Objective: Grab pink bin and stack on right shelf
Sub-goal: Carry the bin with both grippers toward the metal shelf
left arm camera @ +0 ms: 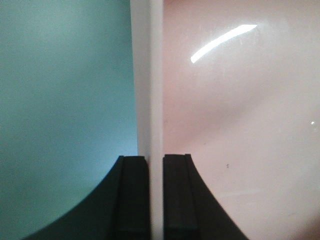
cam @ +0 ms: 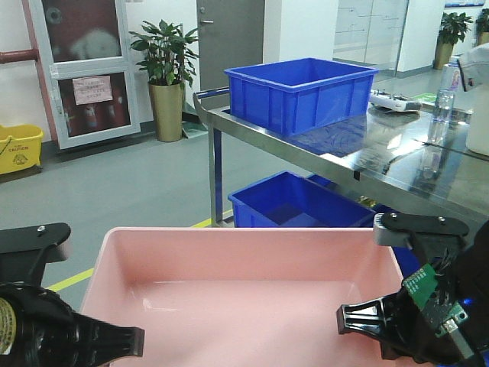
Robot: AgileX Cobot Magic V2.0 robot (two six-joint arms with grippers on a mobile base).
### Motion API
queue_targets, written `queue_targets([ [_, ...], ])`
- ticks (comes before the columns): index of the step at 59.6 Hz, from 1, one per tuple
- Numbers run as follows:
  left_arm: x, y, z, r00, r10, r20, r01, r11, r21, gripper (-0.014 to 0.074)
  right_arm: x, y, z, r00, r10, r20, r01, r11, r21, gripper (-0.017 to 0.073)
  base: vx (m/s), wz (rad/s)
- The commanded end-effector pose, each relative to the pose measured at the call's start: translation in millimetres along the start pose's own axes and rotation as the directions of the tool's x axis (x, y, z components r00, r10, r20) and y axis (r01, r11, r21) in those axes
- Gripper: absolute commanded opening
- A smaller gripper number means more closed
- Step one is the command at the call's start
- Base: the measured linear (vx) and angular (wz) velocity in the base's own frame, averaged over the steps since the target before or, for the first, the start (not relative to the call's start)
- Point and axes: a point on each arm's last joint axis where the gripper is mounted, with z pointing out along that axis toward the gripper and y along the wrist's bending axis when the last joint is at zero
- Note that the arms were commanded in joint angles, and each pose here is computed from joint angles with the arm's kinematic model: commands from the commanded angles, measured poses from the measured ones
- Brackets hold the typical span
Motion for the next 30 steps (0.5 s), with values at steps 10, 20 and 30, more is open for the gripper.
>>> queue_targets([
  [10,-10.7,1.6,-17.6,0.995,0.010,0.104,-0.013,1.000,0.022,0.0125,-8.7,-11.6,-15.7,0.994,-0.031,0.101,0.024,0.997,0.069,-0.0002,0.40,-0.02],
  [20,-10.7,1.6,-17.6,0.995,0.010,0.104,-0.013,1.000,0.022,0.0125,-8.7,-11.6,-15.7,0.994,-0.031,0.101,0.024,0.997,0.069,-0.0002,0.41,-0.14],
  [30,-10.7,1.6,-17.6,0.995,0.010,0.104,-0.013,1.000,0.022,0.0125,-8.7,-11.6,-15.7,0.994,-0.031,0.101,0.024,0.997,0.069,-0.0002,0.40,-0.18],
])
